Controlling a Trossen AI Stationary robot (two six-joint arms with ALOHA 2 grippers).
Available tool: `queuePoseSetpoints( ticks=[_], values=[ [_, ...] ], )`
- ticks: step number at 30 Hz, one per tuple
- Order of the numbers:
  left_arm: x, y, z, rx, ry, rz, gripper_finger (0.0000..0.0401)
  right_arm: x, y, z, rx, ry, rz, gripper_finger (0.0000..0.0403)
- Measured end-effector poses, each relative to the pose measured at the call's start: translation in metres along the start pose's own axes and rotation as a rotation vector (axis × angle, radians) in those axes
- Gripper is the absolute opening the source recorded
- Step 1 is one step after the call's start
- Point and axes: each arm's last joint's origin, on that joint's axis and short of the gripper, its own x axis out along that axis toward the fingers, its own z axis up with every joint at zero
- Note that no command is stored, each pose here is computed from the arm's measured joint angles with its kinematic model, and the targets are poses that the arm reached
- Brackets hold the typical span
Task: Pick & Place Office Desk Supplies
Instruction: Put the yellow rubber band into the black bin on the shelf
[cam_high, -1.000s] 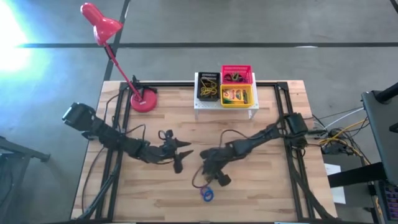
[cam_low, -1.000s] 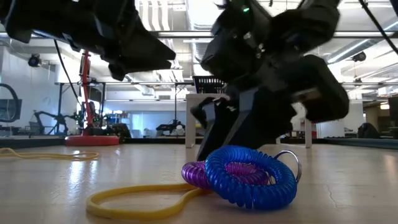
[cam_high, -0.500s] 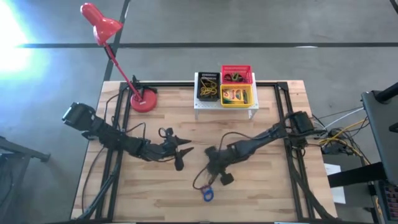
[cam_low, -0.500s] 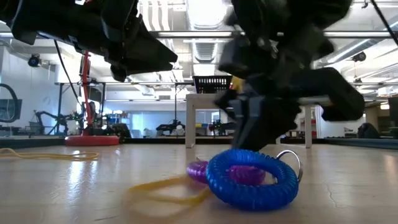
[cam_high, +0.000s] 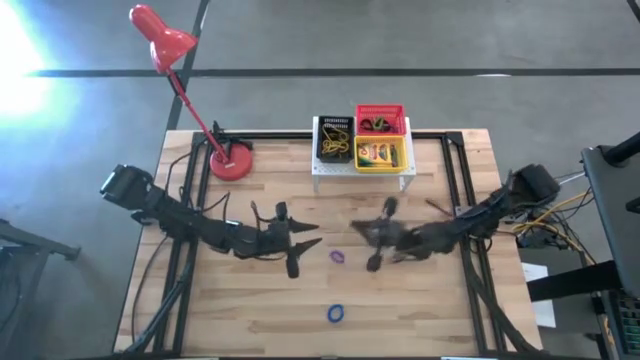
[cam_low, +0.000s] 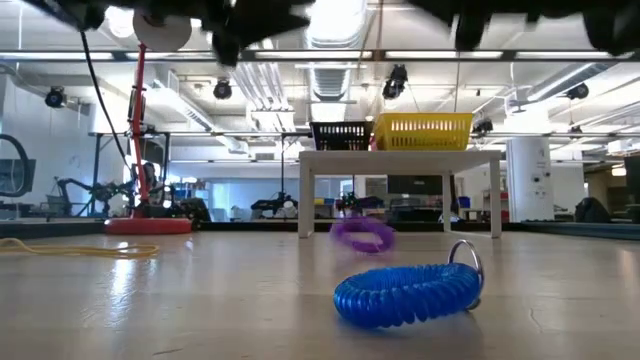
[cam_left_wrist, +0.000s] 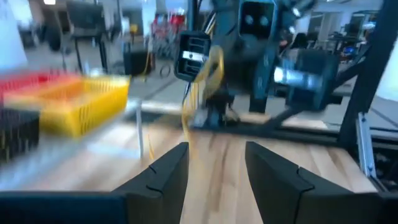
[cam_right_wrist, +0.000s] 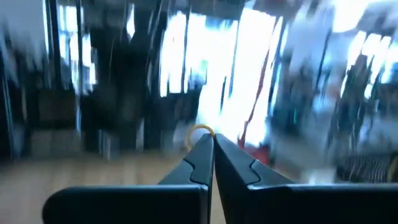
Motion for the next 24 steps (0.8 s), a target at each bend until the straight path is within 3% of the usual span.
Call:
queuePoseSetpoints(
  ticks=[3, 9, 15, 24],
  values=[
    [0.007, -0.006, 0.020, 0.077, -0.054, -0.004, 0.0164, -0.005, -0.010, 0.031, 0.031, -0.169, -0.023, 0.0008],
    [0.015, -0.014, 0.055, 0.190, -0.136, 0.005, 0.0164, -0.001, -0.023, 0.083, -0.013, -0.290, -0.030, 0.0008],
    [0.022, -0.015, 0.074, 0.208, -0.168, -0.024, 0.0170, 0.016, -0.016, 0.102, -0.141, -0.079, 0.058, 0.0008],
    [0.031, -0.007, 0.081, 0.142, -0.153, -0.105, 0.0235, 0.042, 0.004, 0.111, -0.241, 0.146, 0.113, 0.0008]
  ],
)
